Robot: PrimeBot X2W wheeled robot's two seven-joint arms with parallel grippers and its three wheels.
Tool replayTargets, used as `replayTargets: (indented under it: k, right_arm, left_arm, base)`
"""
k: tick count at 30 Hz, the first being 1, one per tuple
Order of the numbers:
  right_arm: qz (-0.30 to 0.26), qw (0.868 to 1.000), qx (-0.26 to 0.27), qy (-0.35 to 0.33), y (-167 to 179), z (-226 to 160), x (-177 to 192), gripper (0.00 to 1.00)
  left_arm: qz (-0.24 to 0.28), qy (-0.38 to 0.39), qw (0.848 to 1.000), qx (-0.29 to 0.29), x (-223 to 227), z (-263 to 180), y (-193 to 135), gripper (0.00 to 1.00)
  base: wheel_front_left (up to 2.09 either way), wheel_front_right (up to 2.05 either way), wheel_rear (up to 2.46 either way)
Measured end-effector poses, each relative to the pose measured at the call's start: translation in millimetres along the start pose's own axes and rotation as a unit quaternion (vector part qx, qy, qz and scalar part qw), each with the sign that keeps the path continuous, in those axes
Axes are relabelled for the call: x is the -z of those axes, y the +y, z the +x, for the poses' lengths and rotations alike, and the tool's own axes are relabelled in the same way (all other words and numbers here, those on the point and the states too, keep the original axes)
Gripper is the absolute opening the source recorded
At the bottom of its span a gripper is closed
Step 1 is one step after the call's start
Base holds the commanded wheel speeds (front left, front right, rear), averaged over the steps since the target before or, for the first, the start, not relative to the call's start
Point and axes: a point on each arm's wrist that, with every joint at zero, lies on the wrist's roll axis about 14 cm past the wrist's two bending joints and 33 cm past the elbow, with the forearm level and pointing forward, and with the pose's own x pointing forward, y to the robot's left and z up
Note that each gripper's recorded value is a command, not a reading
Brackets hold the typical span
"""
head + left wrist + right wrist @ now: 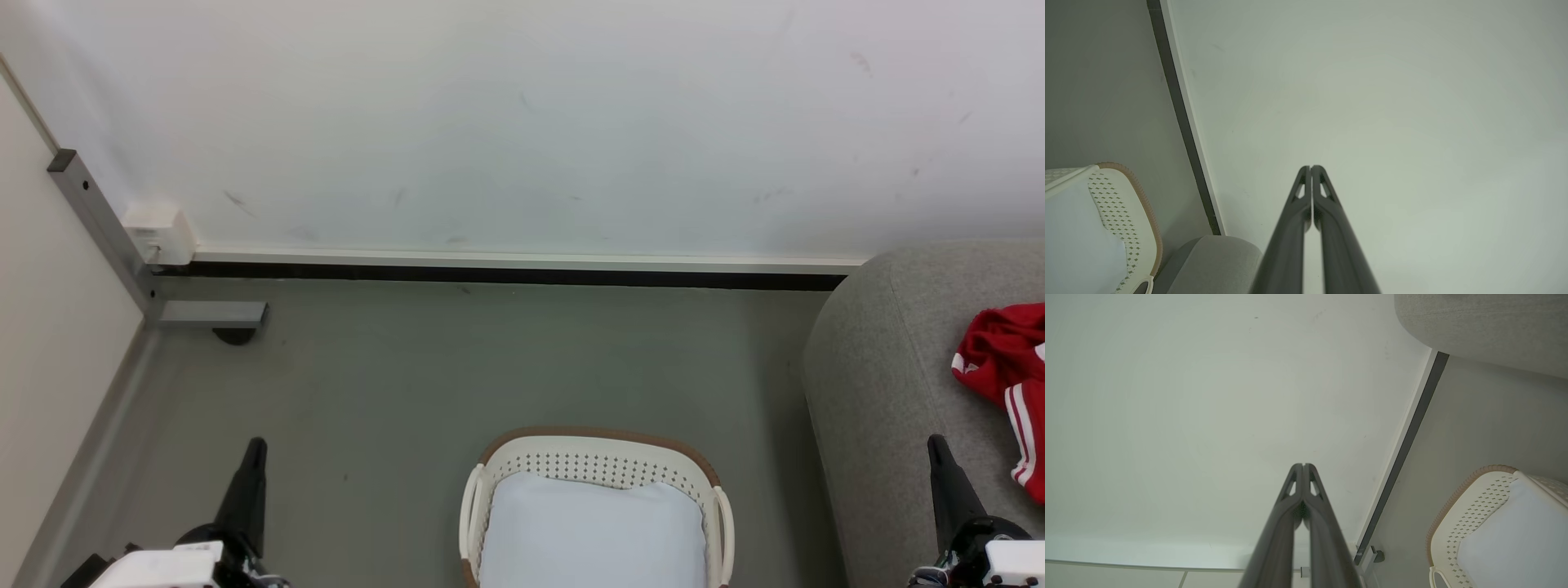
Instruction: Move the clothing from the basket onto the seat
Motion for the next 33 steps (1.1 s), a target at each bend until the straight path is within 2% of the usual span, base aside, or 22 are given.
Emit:
replayTargets:
  k: [33]
  right_arm:
    - [0.001,1.0,0.0,-0.001,0.0,0.0,-0.3,0.0]
  left_arm:
    - [0.0,0.0,1.0,0.0,0.0,0.0,-0.1,0.0]
  base:
    - [0.0,0.0,0.0]
